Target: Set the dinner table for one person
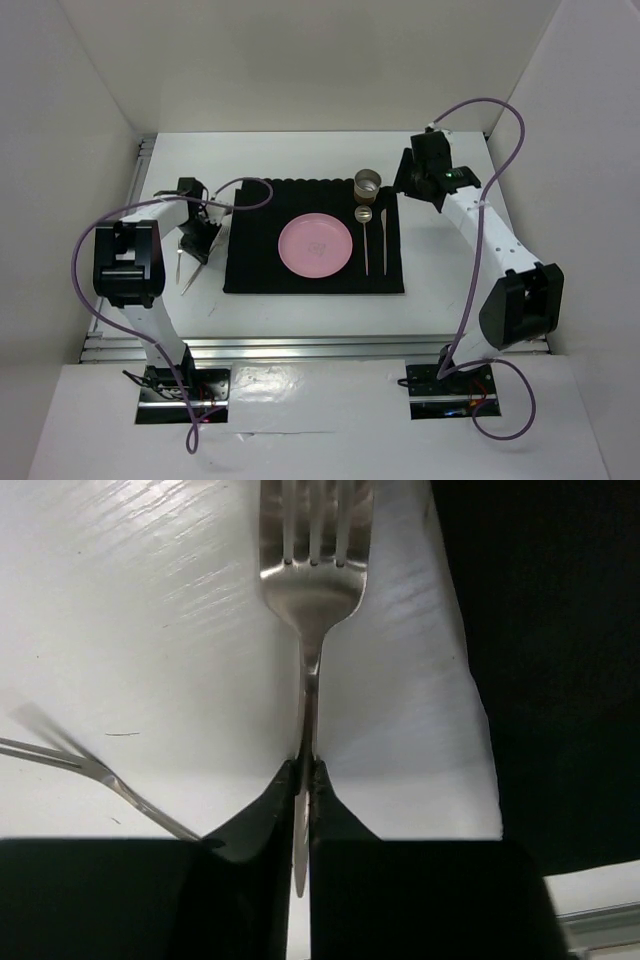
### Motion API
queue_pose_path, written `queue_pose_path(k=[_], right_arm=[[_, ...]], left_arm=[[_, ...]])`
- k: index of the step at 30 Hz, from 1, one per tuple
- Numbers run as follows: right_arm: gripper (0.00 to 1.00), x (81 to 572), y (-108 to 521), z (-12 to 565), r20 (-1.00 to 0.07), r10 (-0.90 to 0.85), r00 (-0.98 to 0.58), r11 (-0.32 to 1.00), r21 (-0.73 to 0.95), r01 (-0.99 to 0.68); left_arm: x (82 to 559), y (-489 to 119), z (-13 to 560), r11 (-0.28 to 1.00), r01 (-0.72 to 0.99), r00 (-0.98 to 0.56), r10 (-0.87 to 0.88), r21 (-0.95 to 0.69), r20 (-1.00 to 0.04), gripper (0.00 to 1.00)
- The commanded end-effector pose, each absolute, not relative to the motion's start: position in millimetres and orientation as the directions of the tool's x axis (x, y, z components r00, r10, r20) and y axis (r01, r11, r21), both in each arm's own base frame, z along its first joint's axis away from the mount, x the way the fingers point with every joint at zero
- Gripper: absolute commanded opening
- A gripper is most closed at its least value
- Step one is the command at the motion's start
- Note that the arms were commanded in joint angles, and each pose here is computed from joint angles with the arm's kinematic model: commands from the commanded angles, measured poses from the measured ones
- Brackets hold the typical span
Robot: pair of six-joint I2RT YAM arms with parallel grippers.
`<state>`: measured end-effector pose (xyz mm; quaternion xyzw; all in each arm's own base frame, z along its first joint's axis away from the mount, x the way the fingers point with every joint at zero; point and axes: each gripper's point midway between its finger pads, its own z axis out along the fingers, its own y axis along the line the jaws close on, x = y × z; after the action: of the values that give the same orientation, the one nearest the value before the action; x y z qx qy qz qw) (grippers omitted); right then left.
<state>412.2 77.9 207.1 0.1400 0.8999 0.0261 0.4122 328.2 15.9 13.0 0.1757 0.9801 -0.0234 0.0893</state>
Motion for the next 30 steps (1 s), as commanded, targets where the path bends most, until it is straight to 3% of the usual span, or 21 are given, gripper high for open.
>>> queue_pose_path(k=[1, 7, 15, 20, 26, 30], right_arm=[[0.63, 407.4, 69.3, 237.4, -0.787, 0.296, -0.541, 0.95, 0.182, 0.254], [0.63, 394.8, 64.7, 244.8, -0.795, 0.307, -0.524, 0.946, 0.192, 0.263], [0.63, 384.4, 59.5, 238.5, -0.788, 0.321, -0.526, 0.938, 0.189, 0.29], [0.63, 382.0, 59.3, 237.4, -0.785, 0.331, -0.524, 0.935, 0.197, 0.296], [0.64, 382.3, 55.5, 237.9, -0.791, 0.329, -0.516, 0.932, 0.185, 0.311], [0.64, 378.4, 50.4, 229.4, -0.786, 0.322, -0.528, 0.93, 0.159, 0.332]], left_arm=[[331.2, 8.9, -4.0, 0.949, 0.291, -0.947, 0.269, -0.12, -0.174, 0.0], [345.6, 2.1, 12.0, 0.952, 0.143, -0.973, 0.085, -0.271, -0.215, 0.0], [396.6, -10.1, 122.9, 0.949, 0.024, -0.88, -0.13, -0.316, -0.456, 0.0], [397.9, -52.6, 145.2, 0.95, -0.018, -0.865, -0.172, -0.313, -0.472, 0.0], [395.6, -102.9, 123.5, 0.944, -0.1, -0.89, -0.226, -0.314, -0.397, 0.0], [407.7, -109.5, 114.4, 0.953, -0.153, -0.872, -0.254, -0.26, -0.418, 0.0]])
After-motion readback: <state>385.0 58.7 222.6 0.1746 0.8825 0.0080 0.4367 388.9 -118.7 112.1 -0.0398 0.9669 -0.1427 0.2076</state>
